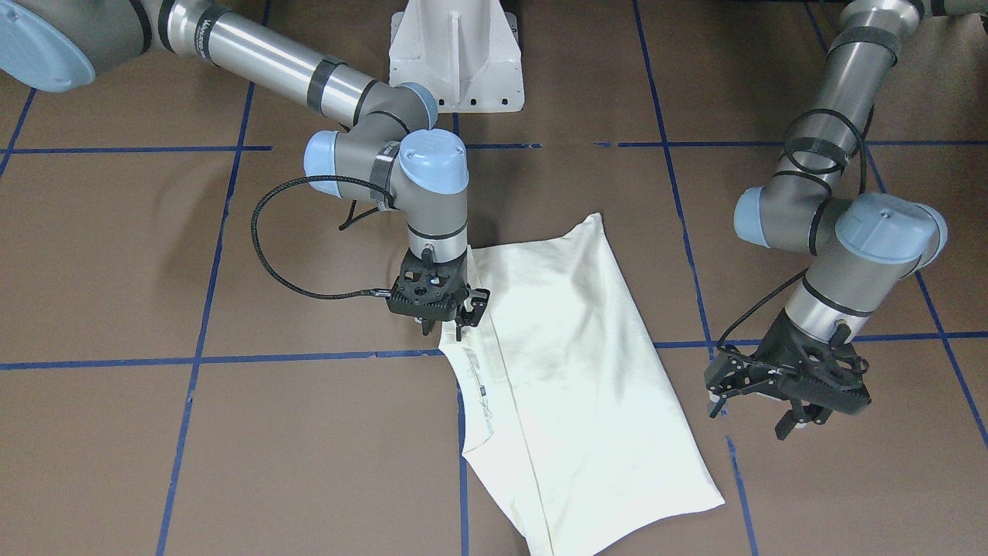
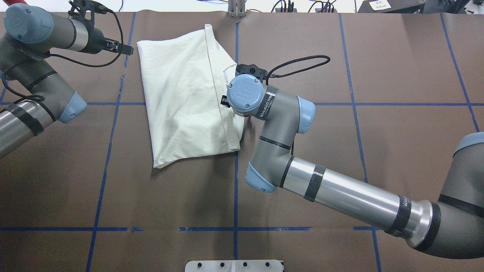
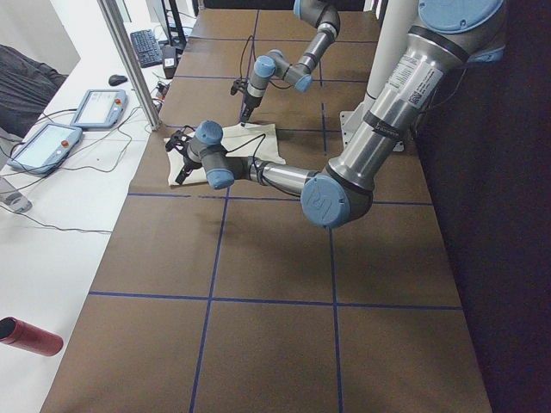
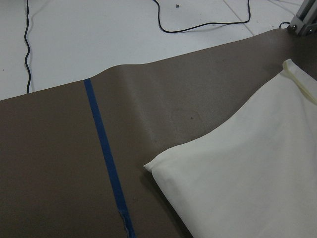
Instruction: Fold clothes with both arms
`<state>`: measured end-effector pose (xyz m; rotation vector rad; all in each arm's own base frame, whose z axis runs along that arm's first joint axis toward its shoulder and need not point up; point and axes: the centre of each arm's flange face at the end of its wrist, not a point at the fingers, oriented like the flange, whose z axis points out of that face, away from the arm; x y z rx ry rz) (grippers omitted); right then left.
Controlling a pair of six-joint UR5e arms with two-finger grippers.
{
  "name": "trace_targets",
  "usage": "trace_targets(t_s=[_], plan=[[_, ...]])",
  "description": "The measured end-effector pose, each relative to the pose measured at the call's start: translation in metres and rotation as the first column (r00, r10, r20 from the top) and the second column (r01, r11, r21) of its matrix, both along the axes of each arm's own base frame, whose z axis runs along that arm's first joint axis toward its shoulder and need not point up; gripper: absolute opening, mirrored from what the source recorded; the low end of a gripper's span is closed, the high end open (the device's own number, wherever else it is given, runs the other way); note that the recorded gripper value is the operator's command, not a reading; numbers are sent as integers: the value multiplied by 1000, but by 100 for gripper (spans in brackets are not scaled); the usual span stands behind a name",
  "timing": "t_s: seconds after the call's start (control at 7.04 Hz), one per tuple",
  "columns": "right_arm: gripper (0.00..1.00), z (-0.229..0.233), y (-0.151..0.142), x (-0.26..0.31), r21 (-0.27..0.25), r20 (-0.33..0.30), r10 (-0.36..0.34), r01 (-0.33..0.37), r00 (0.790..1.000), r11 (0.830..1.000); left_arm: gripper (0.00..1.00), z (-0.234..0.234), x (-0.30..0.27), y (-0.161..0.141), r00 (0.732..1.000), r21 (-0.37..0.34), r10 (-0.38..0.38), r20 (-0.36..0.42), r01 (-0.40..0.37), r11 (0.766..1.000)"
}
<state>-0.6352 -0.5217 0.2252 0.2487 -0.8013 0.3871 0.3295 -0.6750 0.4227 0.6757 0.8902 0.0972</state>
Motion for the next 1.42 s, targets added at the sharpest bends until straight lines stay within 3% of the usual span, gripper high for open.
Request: trace_targets(t_s=[0.28,0.99,1.42], plan=[[0,5,4,-5,18,28,-1,0,1000,1000,100,0,0,0,1000,1,0,-1,0,1000],[0,11,17,16,28,62,-8,6,998,1000,100,-1,0,1,1000,-4,-4,-6,4,1000],[0,69,94,99,59,101,-44,38,994,998,100,-2,0,1,1000,-3,-3,-9,3,1000]])
